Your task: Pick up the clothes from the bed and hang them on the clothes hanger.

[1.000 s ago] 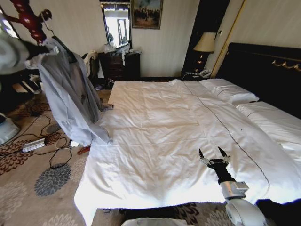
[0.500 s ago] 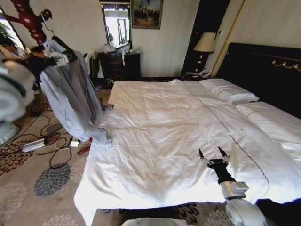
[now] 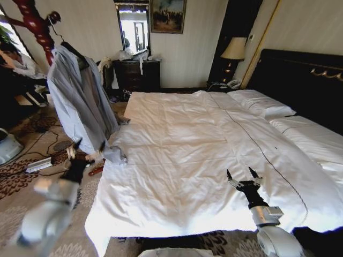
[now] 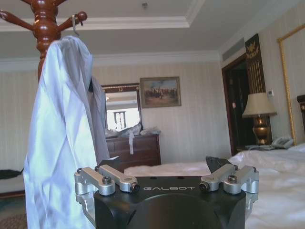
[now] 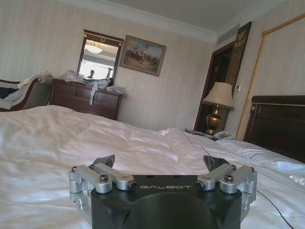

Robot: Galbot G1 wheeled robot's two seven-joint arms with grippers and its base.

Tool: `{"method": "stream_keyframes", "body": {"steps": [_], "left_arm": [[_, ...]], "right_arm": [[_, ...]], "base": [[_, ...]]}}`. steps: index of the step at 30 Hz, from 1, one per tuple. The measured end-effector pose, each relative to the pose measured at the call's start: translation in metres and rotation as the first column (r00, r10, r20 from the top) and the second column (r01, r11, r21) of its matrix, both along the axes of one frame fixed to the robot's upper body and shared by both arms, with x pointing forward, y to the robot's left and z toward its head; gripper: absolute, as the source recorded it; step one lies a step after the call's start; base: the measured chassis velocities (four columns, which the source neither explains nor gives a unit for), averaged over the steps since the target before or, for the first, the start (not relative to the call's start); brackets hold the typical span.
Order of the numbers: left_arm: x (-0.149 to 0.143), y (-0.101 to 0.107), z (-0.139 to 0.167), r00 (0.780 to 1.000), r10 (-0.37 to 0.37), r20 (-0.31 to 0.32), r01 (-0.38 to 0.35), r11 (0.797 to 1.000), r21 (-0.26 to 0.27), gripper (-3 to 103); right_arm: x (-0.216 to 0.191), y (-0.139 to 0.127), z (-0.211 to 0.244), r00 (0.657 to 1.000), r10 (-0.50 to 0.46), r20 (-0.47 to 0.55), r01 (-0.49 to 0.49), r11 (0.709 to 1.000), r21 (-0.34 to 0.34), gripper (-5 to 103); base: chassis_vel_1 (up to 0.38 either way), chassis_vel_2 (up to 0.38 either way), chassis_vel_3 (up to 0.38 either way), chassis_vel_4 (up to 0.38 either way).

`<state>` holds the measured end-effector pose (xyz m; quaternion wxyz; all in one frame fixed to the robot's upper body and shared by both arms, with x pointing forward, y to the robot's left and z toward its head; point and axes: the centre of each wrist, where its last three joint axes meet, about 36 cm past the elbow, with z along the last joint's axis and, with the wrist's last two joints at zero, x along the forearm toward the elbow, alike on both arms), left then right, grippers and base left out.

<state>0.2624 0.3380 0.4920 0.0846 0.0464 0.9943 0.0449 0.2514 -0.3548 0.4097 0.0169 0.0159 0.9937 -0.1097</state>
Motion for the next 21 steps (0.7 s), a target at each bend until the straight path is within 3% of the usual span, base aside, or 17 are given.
{"method": "stream_keyframes", "body": {"steps": [2, 7, 13, 21], "left_arm": [[-0.019, -0.007, -0.013, 1.0, -0.001, -0.012, 0.001, 1.0, 0.006, 100], [-0.046, -0.004, -0.039, 1.0, 0.005, -0.005, -0.004, 0.999, 0.046, 100], [-0.07, -0.005, -0.058, 0.999, 0.029, -0.018, -0.028, 0.999, 0.042, 100], [-0.077, -0.008, -0.059, 0.999, 0.045, -0.031, -0.044, 0.999, 0.025, 100]], "right_arm": [[0.0, 0.0, 0.0, 1.0, 0.0, 0.0, 0.0, 1.0, 0.0, 100], [0.0, 0.0, 0.0, 1.0, 0.0, 0.0, 0.0, 1.0, 0.0, 100], [0.0, 0.0, 0.0, 1.0, 0.0, 0.0, 0.0, 1.0, 0.0, 100], [0.0, 0.0, 0.0, 1.0, 0.0, 0.0, 0.0, 1.0, 0.0, 100]], "base": [[0.0, 0.0, 0.0, 0.0], [0.0, 0.0, 0.0, 0.0], [0.0, 0.0, 0.0, 0.0], [0.0, 0.0, 0.0, 0.0]]}}
